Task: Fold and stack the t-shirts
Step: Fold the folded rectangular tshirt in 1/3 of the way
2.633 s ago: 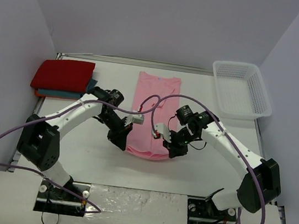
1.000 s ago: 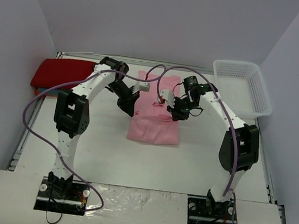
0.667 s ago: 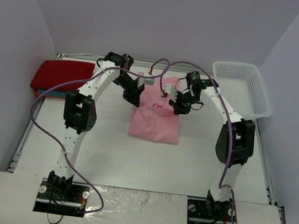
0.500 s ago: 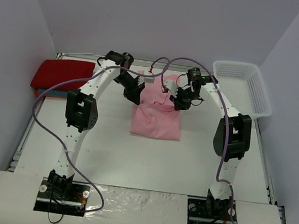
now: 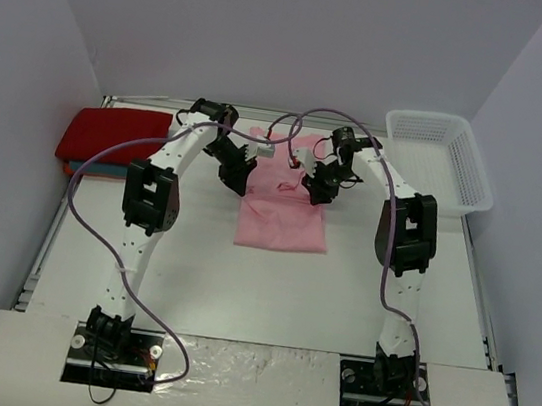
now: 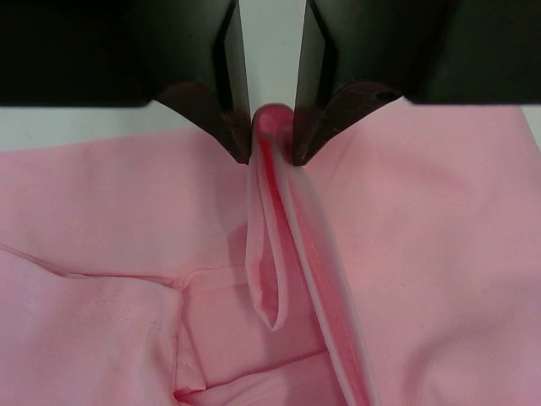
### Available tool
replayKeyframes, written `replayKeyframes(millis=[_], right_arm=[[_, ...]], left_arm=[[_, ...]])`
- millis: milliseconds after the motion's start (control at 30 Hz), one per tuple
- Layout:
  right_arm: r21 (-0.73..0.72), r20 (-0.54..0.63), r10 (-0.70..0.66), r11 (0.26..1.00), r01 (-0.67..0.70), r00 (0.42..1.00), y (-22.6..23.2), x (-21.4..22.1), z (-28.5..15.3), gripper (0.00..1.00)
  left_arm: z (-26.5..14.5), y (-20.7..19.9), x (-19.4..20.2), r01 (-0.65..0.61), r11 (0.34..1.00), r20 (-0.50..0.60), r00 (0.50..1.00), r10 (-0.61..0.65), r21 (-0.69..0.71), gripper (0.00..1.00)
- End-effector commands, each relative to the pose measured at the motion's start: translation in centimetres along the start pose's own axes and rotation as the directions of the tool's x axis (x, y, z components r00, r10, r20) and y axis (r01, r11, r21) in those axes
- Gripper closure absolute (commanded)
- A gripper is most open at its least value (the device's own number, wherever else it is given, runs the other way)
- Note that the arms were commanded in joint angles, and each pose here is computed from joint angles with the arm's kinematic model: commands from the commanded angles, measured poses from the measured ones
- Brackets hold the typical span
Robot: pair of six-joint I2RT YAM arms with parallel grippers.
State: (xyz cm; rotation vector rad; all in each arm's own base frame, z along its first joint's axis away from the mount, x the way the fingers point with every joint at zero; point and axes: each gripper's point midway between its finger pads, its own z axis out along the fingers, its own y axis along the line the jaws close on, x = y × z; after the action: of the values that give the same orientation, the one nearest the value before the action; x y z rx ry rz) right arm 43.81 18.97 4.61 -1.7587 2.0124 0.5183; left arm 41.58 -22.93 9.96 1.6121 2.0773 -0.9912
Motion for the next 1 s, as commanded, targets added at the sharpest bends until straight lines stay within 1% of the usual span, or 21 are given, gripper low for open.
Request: replayKeyframes(millis=[0,33,67,100,133,200,233,367,400,467,500,600,633,667,733,767,800,833,900,967], right_arm=[[-0.001,0.035,0.003,1.0,-0.003,0.999,-0.6,-1.1,-0.7,0.75],[0.004,0.034,0.007,1.0,-0.007,0.999,-0.7,-1.1,-0.8,0.72],[0.008,0.035,0.007,1.0,-0.008,0.999,-0.8,-1.2,-0.7,0.69],[0.026,0.04,0.005,1.0,-0.006,0.999,-1.3,-1.3,-0.7,0.65],[0.036,0.037,0.023,0.999,-0.024,0.999,-1.5,-1.2,-0.7,0.65],[0.105,0.032,0.024,0.994,-0.027,0.999,-2.8,-1.4,-1.1,0.65],[0.128,0.024,0.036,0.991,-0.039,0.999,-3.2,-1.2,-1.1,0.65],[0.296,-0.012,0.076,0.953,-0.07,0.997,-5.7,-0.8,-3.0,0.64],[0.339,0.003,0.068,0.938,-0.065,0.998,-6.5,-1.2,-3.4,0.64],[0.381,0.022,0.089,0.92,-0.091,0.996,-6.8,-1.5,-4.2,0.63],[0.424,0.041,0.083,0.901,-0.093,0.996,-7.5,-2.1,-4.8,0.63],[0.475,0.077,0.087,0.873,-0.113,0.993,-7.7,-3.2,-6.8,0.64],[0.5,0.095,0.081,0.858,-0.118,0.992,-7.6,-3.9,-8.3,0.63],[0.511,0.101,0.08,0.851,-0.121,0.992,-7.5,-4.2,-9.0,0.64],[0.529,0.096,0.092,0.839,-0.129,0.991,-6.8,-3.9,-9.9,0.63],[0.547,0.103,0.08,0.828,-0.124,0.991,-6.2,-4.3,-11.3,0.63],[0.541,0.09,0.092,0.831,-0.126,0.992,-5.4,-3.6,-11.2,0.62],[0.568,0.09,0.089,0.813,-0.125,0.992,-5.1,-3.7,-12.6,0.62],[0.564,0.075,0.119,0.813,-0.141,0.99,-3.9,-2.6,-12.5,0.62],[0.568,0.099,0.129,0.807,-0.162,0.987,-2.7,-2.7,-13.5,0.62]], left_arm=[[-1.6,-4.8,2.1,0.172,0.977,-0.103,0.982,-0.16,0.123,0.82],[-1.6,-4.5,1.8,0.17,0.979,-0.095,0.983,-0.159,0.117,0.79],[-1.5,-4.5,1.8,0.173,0.978,-0.094,0.982,-0.163,0.117,0.73],[-1.5,-4.1,1.7,0.165,0.98,-0.088,0.984,-0.156,0.107,0.57],[-1.5,-3.9,1.6,0.165,0.982,-0.085,0.984,-0.157,0.094,0.51],[-1.8,-3.2,1.2,0.158,0.986,-0.076,0.985,-0.153,0.058,0.48],[-2.0,-3.2,1.0,0.162,0.986,-0.072,0.985,-0.158,0.047,0.45],[-2.9,-2.9,0.1,0.156,0.988,-0.057,0.986,-0.156,-0.006,0.39],[-3.5,-2.8,-0.3,0.142,0.989,-0.049,0.988,-0.143,-0.033,0.37],[-4.1,-2.7,-0.5,0.18,0.98,-0.04,0.982,-0.184,-0.082,0.34],[-4.3,-2.0,-0.9,0.164,0.979,-0.024,0.985,-0.169,-0.123,0.34],[-4.8,-2.4,-1.5,0.18,0.972,0.016,0.984,-0.18,-0.154,0.33],[-4.9,-2.8,-1.7,0.192,0.969,0.029,0.981,-0.19,-0.155,0.33],[-5.9,-3.4,-2.4,0.176,0.969,0.053,0.984,-0.169,-0.174,0.33],[-5.6,-3.9,-2.3,0.189,0.966,0.08,0.981,-0.177,-0.178,0.32],[-6.6,-4.7,-3.1,0.167,0.965,0.106,0.983,-0.147,-0.204,0.32],[-6.1,-4.7,-2.7,0.168,0.963,0.117,0.982,-0.146,-0.211,0.32],[-6.1,-5.1,-2.7,0.182,0.96,0.127,0.979,-0.157,-0.213,0.32],[-6.6,-6.3,-3.2,0.17,0.961,0.141,0.98,-0.142,-0.218,0.37],[-6.0,-7.5,-2.6,0.174,0.965,0.119,0.981,-0.153,-0.197,0.52]])
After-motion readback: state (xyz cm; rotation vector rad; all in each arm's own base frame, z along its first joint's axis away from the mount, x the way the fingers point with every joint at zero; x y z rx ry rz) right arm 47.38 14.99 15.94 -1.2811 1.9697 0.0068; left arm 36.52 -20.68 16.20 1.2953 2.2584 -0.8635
